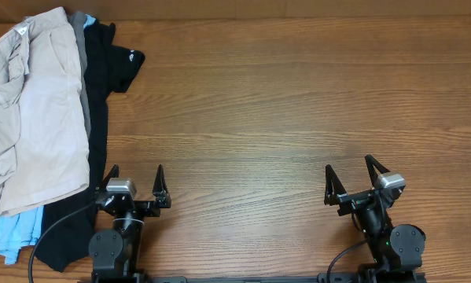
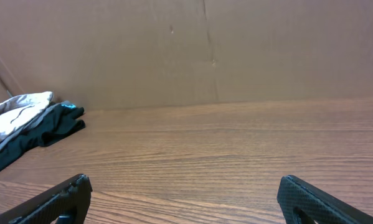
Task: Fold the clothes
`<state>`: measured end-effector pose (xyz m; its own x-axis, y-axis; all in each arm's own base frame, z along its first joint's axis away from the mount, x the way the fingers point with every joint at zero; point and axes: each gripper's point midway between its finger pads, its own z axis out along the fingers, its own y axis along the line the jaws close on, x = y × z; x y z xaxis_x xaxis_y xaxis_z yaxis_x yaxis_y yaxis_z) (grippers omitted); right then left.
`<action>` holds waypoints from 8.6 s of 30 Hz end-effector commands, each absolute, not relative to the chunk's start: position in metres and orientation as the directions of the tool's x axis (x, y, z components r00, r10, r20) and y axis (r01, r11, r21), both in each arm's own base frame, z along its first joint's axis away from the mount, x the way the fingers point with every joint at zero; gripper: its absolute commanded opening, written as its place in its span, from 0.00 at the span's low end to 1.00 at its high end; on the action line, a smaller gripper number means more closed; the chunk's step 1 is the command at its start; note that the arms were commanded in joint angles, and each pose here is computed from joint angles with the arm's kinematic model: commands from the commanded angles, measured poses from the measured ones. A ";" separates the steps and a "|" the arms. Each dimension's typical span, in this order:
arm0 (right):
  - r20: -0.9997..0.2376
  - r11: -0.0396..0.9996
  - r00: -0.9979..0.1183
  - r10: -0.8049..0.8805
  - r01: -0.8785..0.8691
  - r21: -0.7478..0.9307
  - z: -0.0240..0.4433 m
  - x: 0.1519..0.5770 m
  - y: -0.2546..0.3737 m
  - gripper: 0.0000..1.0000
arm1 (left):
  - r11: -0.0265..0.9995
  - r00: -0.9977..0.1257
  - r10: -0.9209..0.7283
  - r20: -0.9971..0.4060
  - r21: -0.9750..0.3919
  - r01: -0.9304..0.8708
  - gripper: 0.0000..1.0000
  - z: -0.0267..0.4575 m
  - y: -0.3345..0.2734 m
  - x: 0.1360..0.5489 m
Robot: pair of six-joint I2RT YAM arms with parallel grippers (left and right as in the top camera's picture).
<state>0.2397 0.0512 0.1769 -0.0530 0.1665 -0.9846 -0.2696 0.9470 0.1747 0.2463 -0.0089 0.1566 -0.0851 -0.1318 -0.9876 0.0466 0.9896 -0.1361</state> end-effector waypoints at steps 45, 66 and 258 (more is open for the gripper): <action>-0.985 0.948 -0.049 0.166 -0.269 0.173 0.175 0.240 0.051 1.00 | 0.989 -0.079 -0.142 -0.987 -0.145 0.042 1.00 0.157 -0.009 0.246; -0.985 0.948 -0.049 0.166 -0.269 0.173 0.175 0.240 0.051 1.00 | 0.988 -0.079 -0.142 -0.987 -0.146 0.042 1.00 0.157 -0.009 0.246; -0.472 0.842 -0.797 0.376 0.081 0.534 0.219 0.410 -0.066 0.79 | 0.441 -0.587 0.537 -0.605 -0.392 0.807 0.91 0.113 -0.269 0.481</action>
<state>0.4089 -0.0640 0.1945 -0.8246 0.3928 -0.4070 0.1161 0.8218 0.5579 0.5039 -0.2345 0.1364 -0.6427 0.5127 -0.5693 0.7256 0.6458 -0.2377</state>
